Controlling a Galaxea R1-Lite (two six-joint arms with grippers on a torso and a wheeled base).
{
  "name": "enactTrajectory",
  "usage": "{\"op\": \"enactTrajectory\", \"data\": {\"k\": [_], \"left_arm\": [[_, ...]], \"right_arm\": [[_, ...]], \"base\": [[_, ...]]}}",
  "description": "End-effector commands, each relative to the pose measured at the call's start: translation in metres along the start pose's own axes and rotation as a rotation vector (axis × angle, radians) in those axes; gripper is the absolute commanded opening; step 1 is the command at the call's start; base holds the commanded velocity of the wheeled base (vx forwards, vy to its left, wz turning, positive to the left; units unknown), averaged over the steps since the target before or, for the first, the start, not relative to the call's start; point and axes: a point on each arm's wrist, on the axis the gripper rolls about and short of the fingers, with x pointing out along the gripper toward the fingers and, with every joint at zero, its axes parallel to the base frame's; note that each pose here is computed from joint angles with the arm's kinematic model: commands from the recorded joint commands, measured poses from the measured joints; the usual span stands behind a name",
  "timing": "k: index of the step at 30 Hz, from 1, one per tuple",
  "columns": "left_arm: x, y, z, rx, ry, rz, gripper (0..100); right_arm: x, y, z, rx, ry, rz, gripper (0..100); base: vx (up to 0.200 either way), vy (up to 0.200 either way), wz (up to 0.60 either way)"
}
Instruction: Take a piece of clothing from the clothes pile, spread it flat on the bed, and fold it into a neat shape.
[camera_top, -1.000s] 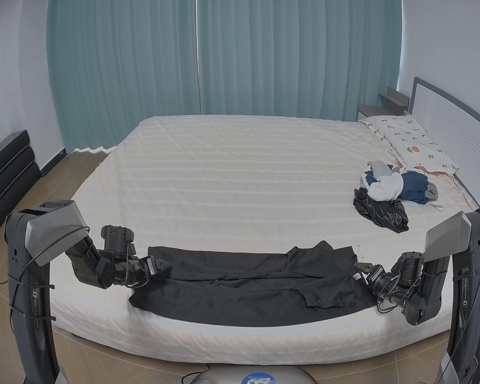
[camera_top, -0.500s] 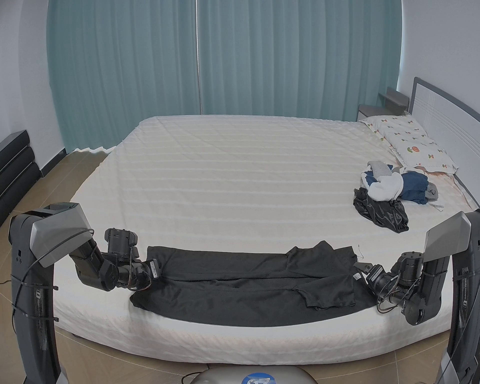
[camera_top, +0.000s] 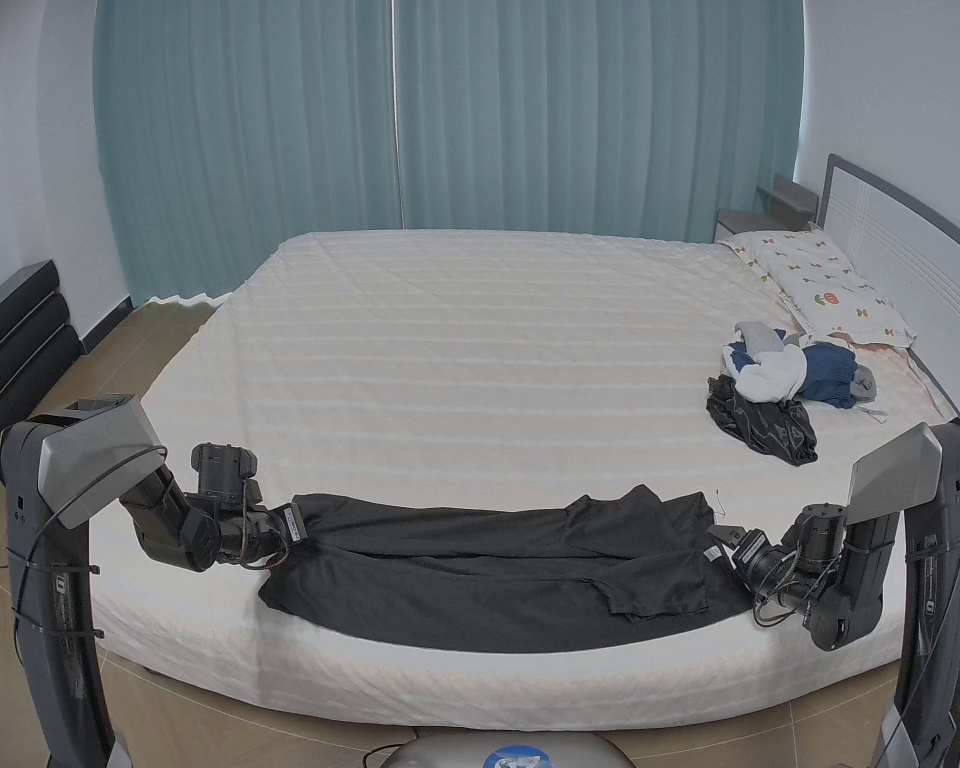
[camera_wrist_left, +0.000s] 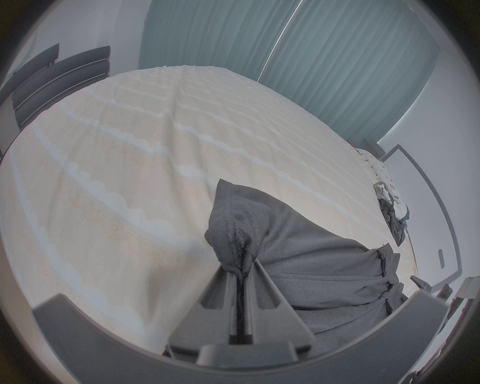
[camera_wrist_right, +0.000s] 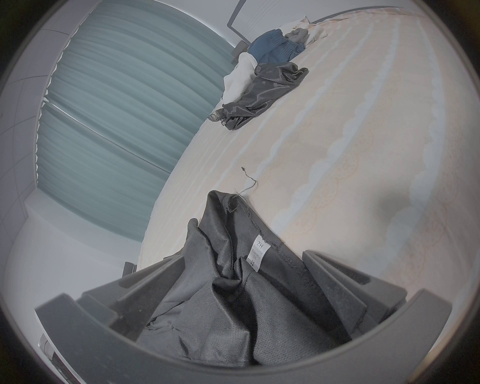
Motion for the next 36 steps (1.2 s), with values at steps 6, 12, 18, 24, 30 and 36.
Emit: {"op": "enactTrajectory", "data": {"k": [6, 12, 18, 24, 30, 36], "left_arm": [[-0.009, -0.001, 0.004, -0.013, -0.014, -0.005, 0], [-0.008, 0.000, 0.004, -0.016, -0.014, -0.005, 0], [-0.009, -0.001, 0.006, -0.012, -0.023, -0.009, 0], [-0.006, -0.003, 0.012, -0.036, -0.057, -0.018, 0], [-0.004, -0.007, 0.023, -0.100, -0.112, -0.043, 0], [-0.008, -0.013, 0.022, -0.122, -0.110, -0.055, 0]], "right_arm": [[0.000, 0.001, 0.001, -0.002, -0.005, 0.007, 100], [0.000, 0.001, 0.000, 0.000, -0.004, 0.006, 100], [0.000, 0.000, 0.000, -0.002, -0.004, 0.006, 100], [0.000, 0.000, 0.000, -0.002, -0.005, 0.005, 100], [0.000, 0.000, 0.000, -0.003, -0.005, 0.005, 100], [0.000, 0.000, 0.000, -0.003, -0.005, 0.005, 100]], "base": [[0.000, 0.000, 0.00], [-0.100, 0.000, 0.00], [-0.100, 0.000, 0.00], [0.000, 0.000, 0.00], [0.000, 0.000, 0.00], [0.000, 0.000, 0.00]]}}
